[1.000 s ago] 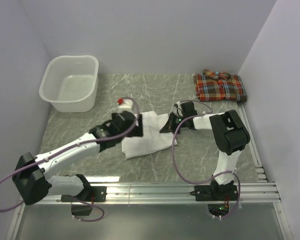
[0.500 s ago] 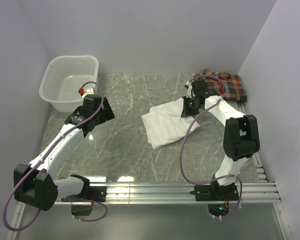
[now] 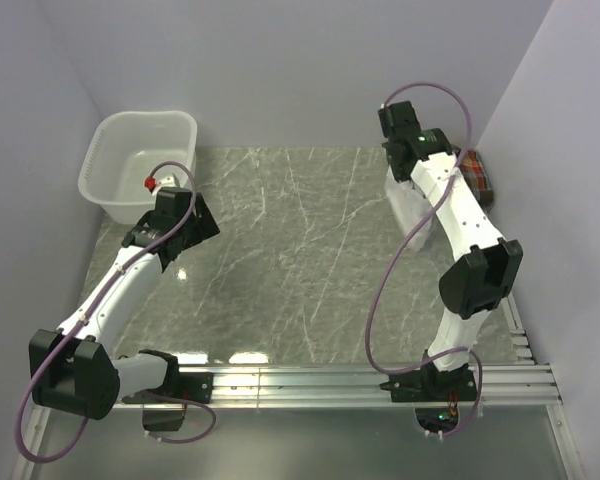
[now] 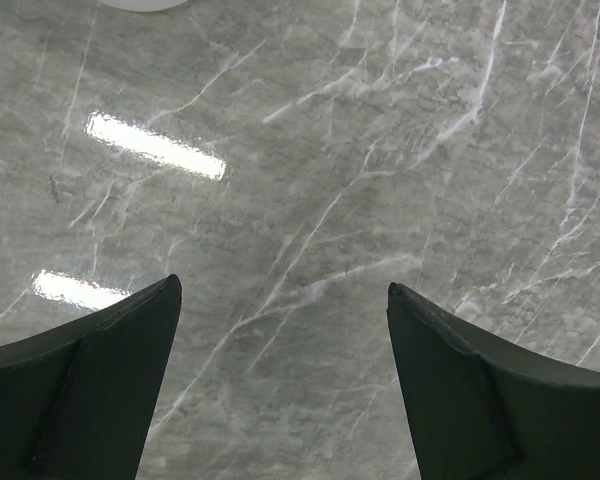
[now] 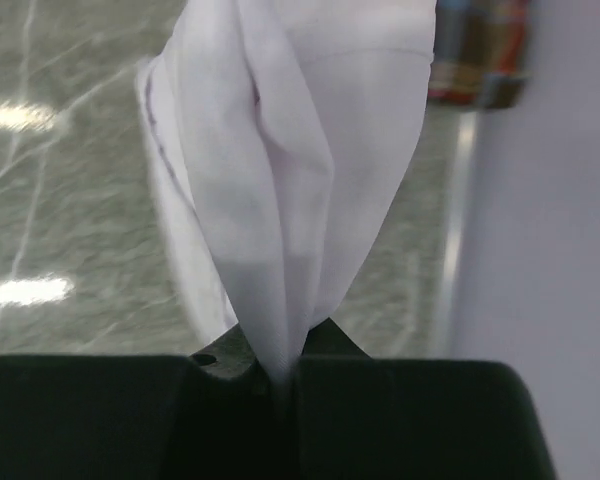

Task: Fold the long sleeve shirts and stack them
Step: Fold the shirt

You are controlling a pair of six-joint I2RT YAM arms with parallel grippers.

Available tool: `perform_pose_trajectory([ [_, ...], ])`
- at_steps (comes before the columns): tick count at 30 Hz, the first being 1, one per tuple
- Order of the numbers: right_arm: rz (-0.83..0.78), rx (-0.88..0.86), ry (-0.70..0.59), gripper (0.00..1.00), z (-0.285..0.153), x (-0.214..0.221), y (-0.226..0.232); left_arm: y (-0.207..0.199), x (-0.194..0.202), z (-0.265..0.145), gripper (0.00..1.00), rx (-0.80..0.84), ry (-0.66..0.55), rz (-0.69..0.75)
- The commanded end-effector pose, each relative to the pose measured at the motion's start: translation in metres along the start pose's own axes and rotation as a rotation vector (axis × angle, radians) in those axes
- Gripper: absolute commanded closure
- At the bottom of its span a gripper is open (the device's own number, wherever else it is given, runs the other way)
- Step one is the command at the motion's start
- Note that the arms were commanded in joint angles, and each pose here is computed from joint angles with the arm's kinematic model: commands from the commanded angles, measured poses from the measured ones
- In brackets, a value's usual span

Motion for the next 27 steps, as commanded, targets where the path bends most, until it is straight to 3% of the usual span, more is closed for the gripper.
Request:
perform_pose_trajectory([
  [1, -0.187, 0.295, -0.011, 1.00, -0.031, -0.014, 0.004, 0.002, -0.004, -0.006, 0.11, 0.026, -0.012, -0.023],
  [5, -0.321, 0.377, -0.008, 1.00, -0.017, -0.011, 0.046, 0.005, -0.005, -0.005, 0.11, 0.049, -0.003, -0.038],
  [11, -0.506, 0.457, 0.149, 1.00, 0.060, 0.040, 0.141, 0.010, -0.006, -0.006, 0.12, 0.040, -0.014, -0.055],
  [14, -0.590, 0.491, 0.158, 1.00, 0.075, 0.064, 0.183, 0.011, -0.006, -0.006, 0.12, 0.041, -0.016, -0.058],
  [27, -0.812, 0.408, 0.041, 0.98, 0.049, 0.117, 0.285, 0.018, -0.010, -0.005, 0.14, 0.022, -0.027, -0.094],
])
Point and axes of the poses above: each gripper's point midway between its finger pads, its own z axis out along the fingers, its own y axis along the line the jaws close on, x = y × z, the point moved 10 cm from there along -z, back along the fingers, and after that the axes turned 3 degrees about z, right-handed, at the moved point
